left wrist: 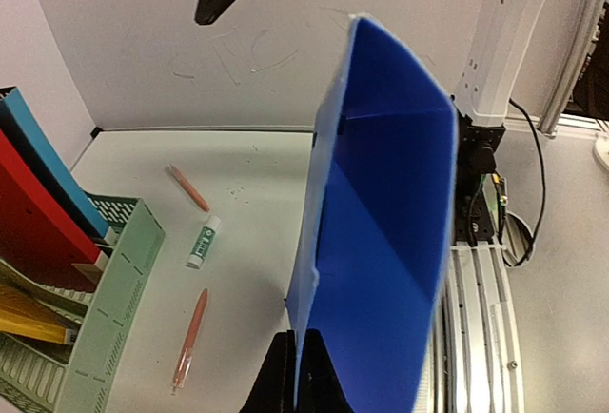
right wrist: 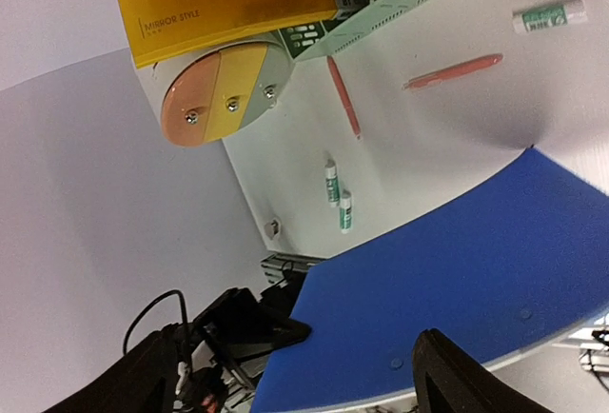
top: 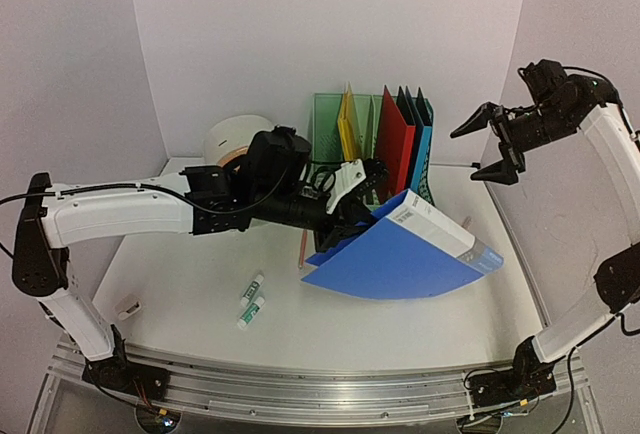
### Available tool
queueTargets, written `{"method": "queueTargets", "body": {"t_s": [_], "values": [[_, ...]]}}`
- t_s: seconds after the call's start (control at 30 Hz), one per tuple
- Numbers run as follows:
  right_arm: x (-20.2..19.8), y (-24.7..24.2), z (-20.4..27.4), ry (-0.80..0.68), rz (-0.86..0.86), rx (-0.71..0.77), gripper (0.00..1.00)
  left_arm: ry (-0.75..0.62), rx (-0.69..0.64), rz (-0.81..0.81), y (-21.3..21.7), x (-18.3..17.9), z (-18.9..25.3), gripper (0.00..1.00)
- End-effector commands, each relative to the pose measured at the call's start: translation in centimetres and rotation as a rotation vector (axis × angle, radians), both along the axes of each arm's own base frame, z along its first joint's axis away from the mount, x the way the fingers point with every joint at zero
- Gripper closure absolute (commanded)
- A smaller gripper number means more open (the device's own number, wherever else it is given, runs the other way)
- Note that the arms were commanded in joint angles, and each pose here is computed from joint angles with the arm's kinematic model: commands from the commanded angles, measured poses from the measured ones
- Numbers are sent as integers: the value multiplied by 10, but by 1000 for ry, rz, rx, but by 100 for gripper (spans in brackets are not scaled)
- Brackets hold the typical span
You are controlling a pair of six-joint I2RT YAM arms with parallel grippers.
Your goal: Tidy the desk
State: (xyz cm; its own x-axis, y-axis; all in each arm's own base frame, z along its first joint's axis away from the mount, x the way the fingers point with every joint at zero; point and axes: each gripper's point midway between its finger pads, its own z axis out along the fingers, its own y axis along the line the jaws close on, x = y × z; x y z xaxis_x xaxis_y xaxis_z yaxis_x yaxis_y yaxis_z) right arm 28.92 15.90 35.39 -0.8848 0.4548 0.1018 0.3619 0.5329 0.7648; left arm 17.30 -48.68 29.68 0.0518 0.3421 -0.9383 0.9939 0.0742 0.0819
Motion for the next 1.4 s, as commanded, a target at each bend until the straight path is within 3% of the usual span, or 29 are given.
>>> {"method": "queueTargets", "body": {"t_s": [0.0, 0.13, 0.27, 0.47, 0.6, 0.83, 1.2, 1.3, 1.37], "values": [[-21, 12, 14, 156, -38, 145, 16, -67, -103, 130, 19, 21, 34, 100], [-36, 7, -4, 255, -98, 141, 18, -157, -129, 178, 35, 28, 39, 100], [-75, -2, -45, 413, -188, 121, 19, -147, -146, 169, 39, 23, 36, 100], [-86, -8, -44, 454, -276, 127, 20, -157, -150, 184, 43, 24, 28, 100], [-99, -24, -88, 524, -384, 37, 18, -144, -172, 147, 41, 15, 26, 100], [-63, -38, -114, 451, -477, -75, 14, -123, -182, 122, 36, 11, 27, 100], [-21, 12, -130, 336, -536, -35, 12, -114, -184, 82, 24, 2, 23, 100], [-31, 29, -151, 364, -518, -71, 18, -116, -196, 75, 20, 0, 27, 100], [-37, 40, -161, 373, -503, -77, 29, -116, -199, 66, 17, -2, 27, 100]]}}
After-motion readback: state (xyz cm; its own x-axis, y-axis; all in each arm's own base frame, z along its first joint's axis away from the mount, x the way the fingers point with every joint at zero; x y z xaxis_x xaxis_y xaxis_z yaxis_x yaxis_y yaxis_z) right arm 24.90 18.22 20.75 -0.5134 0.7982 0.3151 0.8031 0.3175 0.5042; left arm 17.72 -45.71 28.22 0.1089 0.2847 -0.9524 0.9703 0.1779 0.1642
